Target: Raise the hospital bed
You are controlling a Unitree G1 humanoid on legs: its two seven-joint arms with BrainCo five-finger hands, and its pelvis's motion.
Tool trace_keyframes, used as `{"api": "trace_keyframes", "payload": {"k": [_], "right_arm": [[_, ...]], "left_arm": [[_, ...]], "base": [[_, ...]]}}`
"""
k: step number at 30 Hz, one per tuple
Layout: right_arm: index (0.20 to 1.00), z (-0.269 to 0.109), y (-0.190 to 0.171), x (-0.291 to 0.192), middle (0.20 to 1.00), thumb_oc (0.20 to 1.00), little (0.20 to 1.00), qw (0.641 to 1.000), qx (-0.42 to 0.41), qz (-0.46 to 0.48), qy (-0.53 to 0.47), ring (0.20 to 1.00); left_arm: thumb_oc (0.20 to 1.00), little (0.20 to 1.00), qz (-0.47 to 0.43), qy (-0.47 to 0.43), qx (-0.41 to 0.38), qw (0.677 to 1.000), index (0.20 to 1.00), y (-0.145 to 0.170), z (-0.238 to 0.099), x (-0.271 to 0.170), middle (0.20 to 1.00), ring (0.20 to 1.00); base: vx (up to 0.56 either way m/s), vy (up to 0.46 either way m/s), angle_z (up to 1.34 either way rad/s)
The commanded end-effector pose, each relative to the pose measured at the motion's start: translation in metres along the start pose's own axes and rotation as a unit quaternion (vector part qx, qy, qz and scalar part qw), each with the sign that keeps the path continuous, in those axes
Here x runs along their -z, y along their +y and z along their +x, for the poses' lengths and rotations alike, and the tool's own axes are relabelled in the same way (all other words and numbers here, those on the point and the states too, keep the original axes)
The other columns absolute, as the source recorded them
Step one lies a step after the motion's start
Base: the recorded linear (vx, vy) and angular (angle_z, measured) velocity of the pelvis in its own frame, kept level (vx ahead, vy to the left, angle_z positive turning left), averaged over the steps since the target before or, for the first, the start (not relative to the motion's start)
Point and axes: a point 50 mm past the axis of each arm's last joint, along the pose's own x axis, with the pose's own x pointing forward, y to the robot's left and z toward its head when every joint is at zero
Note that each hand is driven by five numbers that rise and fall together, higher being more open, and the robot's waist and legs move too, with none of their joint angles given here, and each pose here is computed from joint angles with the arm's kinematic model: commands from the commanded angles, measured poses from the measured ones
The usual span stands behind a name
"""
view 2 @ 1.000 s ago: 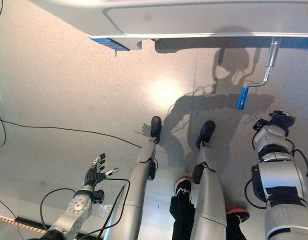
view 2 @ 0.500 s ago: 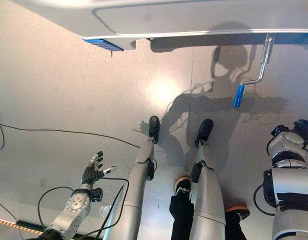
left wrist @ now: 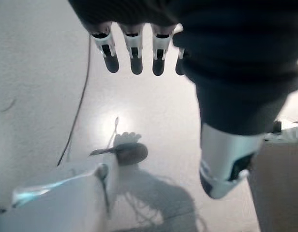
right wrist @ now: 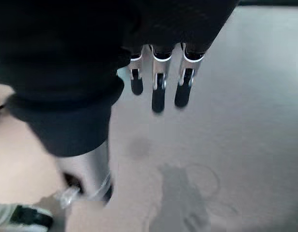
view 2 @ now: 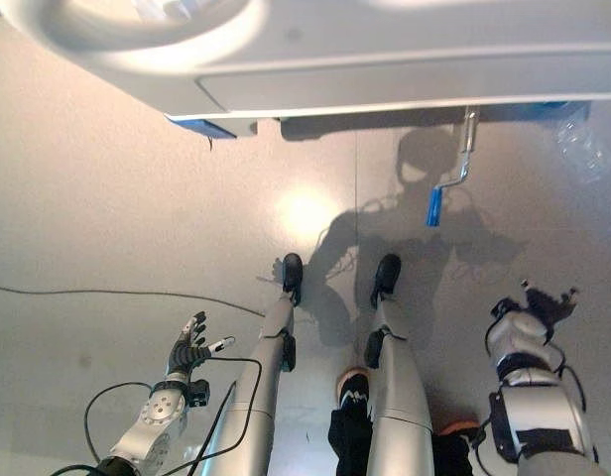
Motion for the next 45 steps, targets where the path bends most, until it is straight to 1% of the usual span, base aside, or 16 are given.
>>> {"api": "trace_keyframes", "payload": {"k": [1, 3, 5, 6, 8, 12, 13, 14, 15, 18, 22, 23, 24, 25, 33, 45], "right_arm": [[1.0, -0.004, -0.029, 0.032, 1.0, 1.0, 1.0, 0.998, 0.005, -0.064, -0.001, 1.0], [1.0, -0.009, -0.034, 0.048, 1.0, 1.0, 1.0, 0.997, -0.001, -0.081, 0.017, 1.0], [1.0, -0.021, -0.051, 0.083, 1.0, 1.0, 1.0, 0.99, -0.016, -0.129, 0.054, 1.0], [1.0, -0.021, -0.051, 0.083, 1.0, 1.0, 1.0, 0.99, -0.016, -0.129, 0.054, 1.0], [1.0, -0.033, -0.07, 0.112, 1.0, 1.0, 1.0, 0.975, -0.042, -0.199, 0.09, 1.0], [1.0, -0.044, -0.086, 0.134, 1.0, 1.0, 1.0, 0.962, -0.054, -0.237, 0.124, 1.0], [1.0, -0.052, -0.094, 0.148, 1.0, 1.0, 1.0, 0.945, -0.074, -0.285, 0.144, 1.0], [1.0, -0.052, -0.094, 0.148, 1.0, 1.0, 1.0, 0.945, -0.074, -0.286, 0.144, 1.0], [1.0, -0.059, -0.099, 0.157, 1.0, 1.0, 1.0, 0.928, -0.099, -0.326, 0.152, 1.0], [1.0, -0.067, -0.109, 0.169, 1.0, 1.0, 1.0, 0.913, -0.118, -0.352, 0.169, 1.0], [1.0, -0.077, -0.112, 0.178, 1.0, 1.0, 1.0, 0.901, -0.153, -0.365, 0.18, 1.0], [1.0, -0.083, -0.115, 0.185, 1.0, 1.0, 1.0, 0.885, -0.18, -0.388, 0.185, 1.0], [1.0, -0.084, -0.115, 0.185, 1.0, 1.0, 1.0, 0.885, -0.18, -0.388, 0.185, 1.0], [1.0, -0.09, -0.118, 0.191, 1.0, 1.0, 1.0, 0.871, -0.197, -0.406, 0.195, 1.0], [1.0, -0.105, -0.129, 0.208, 1.0, 1.0, 1.0, 0.85, -0.194, -0.428, 0.24, 1.0], [1.0, -0.108, -0.126, 0.211, 1.0, 1.0, 1.0, 0.843, -0.192, -0.437, 0.248, 1.0]], "left_arm": [[1.0, 1.0, 0.047, 0.029, -0.027, 0.998, 1.0, 0.018, -0.007, 0.022, 1.0, 1.0], [1.0, 1.0, 0.053, 0.044, -0.031, 0.997, 1.0, 0.02, -0.007, 0.028, 1.0, 1.0], [1.0, 1.0, 0.077, 0.078, -0.034, 0.993, 1.0, 0.027, -0.013, 0.044, 1.0, 1.0], [1.0, 1.0, 0.077, 0.078, -0.034, 0.993, 1.0, 0.027, -0.013, 0.044, 1.0, 1.0], [1.0, 1.0, 0.108, 0.109, -0.02, 0.988, 1.0, 0.032, -0.021, 0.06, 1.0, 1.0], [1.0, 1.0, 0.119, 0.13, -0.018, 0.984, 1.0, 0.036, -0.027, 0.07, 1.0, 1.0], [1.0, 1.0, 0.127, 0.144, -0.016, 0.981, 1.0, 0.039, -0.03, 0.076, 1.0, 1.0], [1.0, 1.0, 0.127, 0.144, -0.016, 0.981, 1.0, 0.039, -0.03, 0.076, 1.0, 1.0], [1.0, 1.0, 0.136, 0.159, -0.01, 0.978, 1.0, 0.041, -0.034, 0.082, 1.0, 1.0], [1.0, 1.0, 0.158, 0.181, 0.0, 0.971, 1.0, 0.044, -0.042, 0.092, 1.0, 1.0], [1.0, 1.0, 0.164, 0.201, 0.006, 0.966, 1.0, 0.047, -0.051, 0.102, 1.0, 1.0], [1.0, 1.0, 0.167, 0.206, 0.014, 0.964, 1.0, 0.045, -0.056, 0.106, 1.0, 1.0], [1.0, 1.0, 0.167, 0.206, 0.014, 0.964, 1.0, 0.045, -0.056, 0.107, 1.0, 1.0], [1.0, 1.0, 0.175, 0.219, 0.029, 0.959, 1.0, 0.043, -0.063, 0.114, 1.0, 1.0], [1.0, 1.0, 0.17, 0.274, 0.036, 0.946, 1.0, 0.034, -0.081, 0.134, 1.0, 1.0], [1.0, 1.0, 0.159, 0.286, 0.033, 0.944, 1.0, 0.028, -0.086, 0.139, 1.0, 1.0]], "base": [[0.05, -0.015, -0.05], [0.05, -0.006, -0.05], [0.1, -0.003, -0.11], [0.13, 0.019, -0.07], [0.14, 0.027, -0.05], [0.09, 0.026, -0.03], [0.05, 0.019, -0.03], [0.07, 0.049, -0.06], [0.02, 0.029, -0.07], [0.04, 0.055, -0.07], [0.04, 0.033, -0.06], [0.01, 0.02, -0.03], [0.01, 0.034, -0.04], [0.0, 0.022, -0.03], [0.01, 0.016, -0.01], [0.01, 0.01, 0.0]]}}
